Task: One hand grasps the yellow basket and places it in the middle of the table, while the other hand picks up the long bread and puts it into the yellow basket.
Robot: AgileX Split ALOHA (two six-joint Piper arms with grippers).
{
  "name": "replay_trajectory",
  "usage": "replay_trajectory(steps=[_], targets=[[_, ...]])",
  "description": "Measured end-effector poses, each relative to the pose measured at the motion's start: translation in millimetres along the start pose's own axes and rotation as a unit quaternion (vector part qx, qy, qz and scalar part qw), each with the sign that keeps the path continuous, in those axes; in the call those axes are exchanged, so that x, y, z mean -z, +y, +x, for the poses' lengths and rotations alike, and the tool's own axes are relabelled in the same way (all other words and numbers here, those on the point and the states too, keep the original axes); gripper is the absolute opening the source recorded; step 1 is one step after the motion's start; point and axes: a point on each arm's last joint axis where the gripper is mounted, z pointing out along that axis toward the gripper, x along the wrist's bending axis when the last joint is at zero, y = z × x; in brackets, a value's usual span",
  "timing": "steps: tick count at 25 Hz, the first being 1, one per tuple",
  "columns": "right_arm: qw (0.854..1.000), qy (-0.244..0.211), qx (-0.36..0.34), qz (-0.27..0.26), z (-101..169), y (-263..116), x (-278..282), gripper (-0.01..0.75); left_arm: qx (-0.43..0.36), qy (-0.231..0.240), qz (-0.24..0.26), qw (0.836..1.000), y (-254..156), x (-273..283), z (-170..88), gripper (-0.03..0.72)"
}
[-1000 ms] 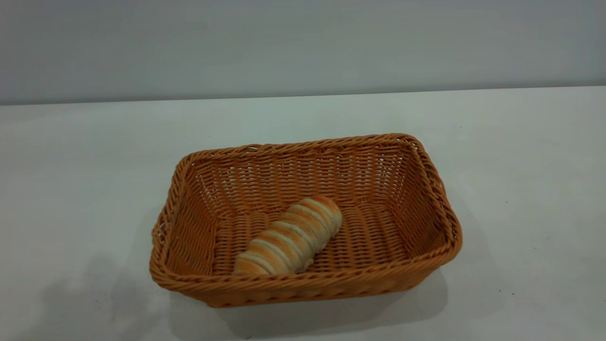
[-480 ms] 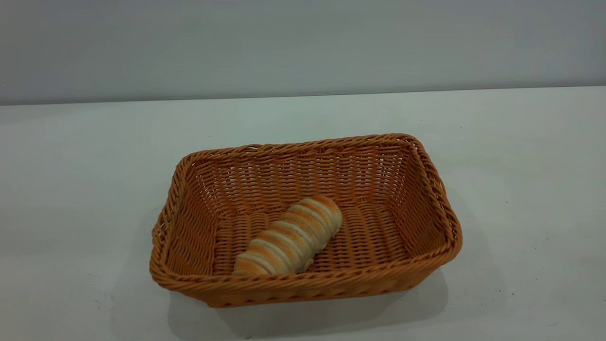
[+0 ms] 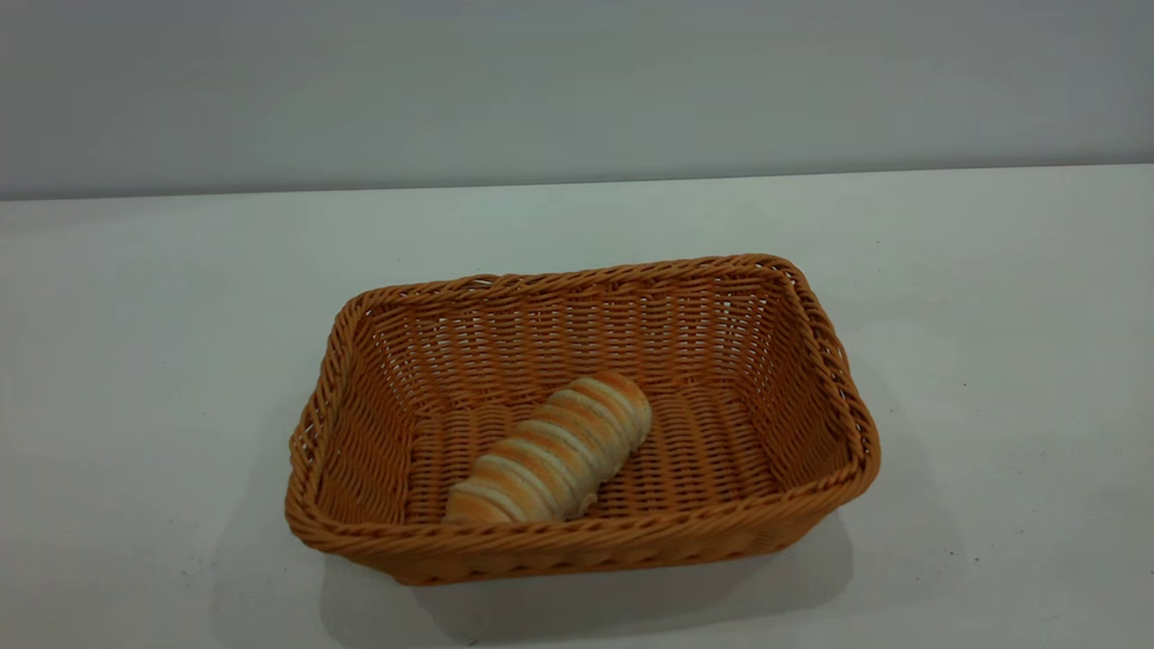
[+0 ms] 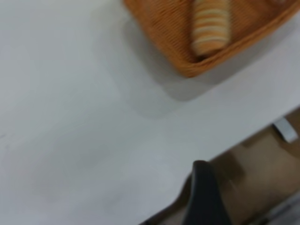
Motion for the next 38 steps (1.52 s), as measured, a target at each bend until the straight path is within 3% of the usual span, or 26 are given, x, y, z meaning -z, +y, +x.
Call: replay_trajectory(steps=[8, 23, 33, 38], targets=[[1.0, 0.0, 0.0, 0.0, 0.1, 0.0, 0.0, 0.589, 0.017, 0.033, -0.012, 0.999, -26.4, -8.8, 1.6, 0.577], [1.0, 0.0, -0.001, 0.0, 0.1, 0.0, 0.0, 0.589, 0.009, 0.053, -0.013, 0.998, -28.1, -8.3, 4.8, 0.577], [0.99, -0.109, -0.084, 0.003, -2.0, 0.5, -0.7, 0.589, 0.028, 0.084, -0.037, 0.995, -32.8, -4.7, 1.9, 0.577], [0.987, -0.126, -0.097, 0.003, -2.4, 0.5, -0.8, 0.589, 0.049, 0.108, -0.035, 0.992, -32.3, -5.3, 0.9, 0.577]])
